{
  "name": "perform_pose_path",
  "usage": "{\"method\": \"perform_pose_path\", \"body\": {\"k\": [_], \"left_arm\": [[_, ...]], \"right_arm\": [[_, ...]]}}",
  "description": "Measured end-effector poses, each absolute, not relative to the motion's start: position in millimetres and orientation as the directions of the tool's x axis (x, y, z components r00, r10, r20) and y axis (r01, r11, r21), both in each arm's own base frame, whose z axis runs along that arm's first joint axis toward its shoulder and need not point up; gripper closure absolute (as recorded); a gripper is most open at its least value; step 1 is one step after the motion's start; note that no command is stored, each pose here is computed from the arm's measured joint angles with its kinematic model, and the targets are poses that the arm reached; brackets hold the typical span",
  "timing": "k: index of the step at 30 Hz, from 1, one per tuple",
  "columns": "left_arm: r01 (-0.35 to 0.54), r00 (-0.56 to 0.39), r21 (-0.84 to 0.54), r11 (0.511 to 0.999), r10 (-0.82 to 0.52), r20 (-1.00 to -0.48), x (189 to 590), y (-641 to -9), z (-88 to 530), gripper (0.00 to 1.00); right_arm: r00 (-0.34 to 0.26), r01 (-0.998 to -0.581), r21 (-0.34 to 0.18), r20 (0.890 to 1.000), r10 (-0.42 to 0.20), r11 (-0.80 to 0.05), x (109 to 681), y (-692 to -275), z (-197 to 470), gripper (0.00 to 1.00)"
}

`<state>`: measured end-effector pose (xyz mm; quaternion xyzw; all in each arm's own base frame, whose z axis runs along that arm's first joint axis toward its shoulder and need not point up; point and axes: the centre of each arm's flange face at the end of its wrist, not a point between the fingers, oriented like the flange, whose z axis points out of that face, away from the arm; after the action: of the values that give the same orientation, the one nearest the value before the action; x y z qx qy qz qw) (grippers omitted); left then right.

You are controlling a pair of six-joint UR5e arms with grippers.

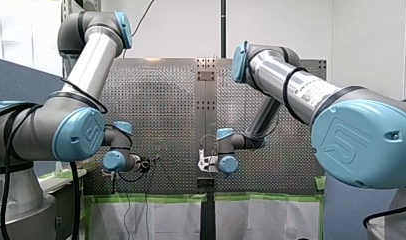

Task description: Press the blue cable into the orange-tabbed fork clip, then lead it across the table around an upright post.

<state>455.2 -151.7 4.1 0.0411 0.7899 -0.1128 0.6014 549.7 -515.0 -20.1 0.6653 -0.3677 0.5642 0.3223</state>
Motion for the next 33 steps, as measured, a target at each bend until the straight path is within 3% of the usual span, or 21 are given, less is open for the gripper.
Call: {"method": "perform_pose_path", "body": {"k": [33], "left_arm": [[0.227,-0.281,-0.06,0.972,0.006,-0.96,450.4,-157.3,3.6,0.0]], "right_arm": [[0.092,-0.852,0.012,0.988,-0.127,-0.523,548.4,-516.2,-20.7,1.0]]}}
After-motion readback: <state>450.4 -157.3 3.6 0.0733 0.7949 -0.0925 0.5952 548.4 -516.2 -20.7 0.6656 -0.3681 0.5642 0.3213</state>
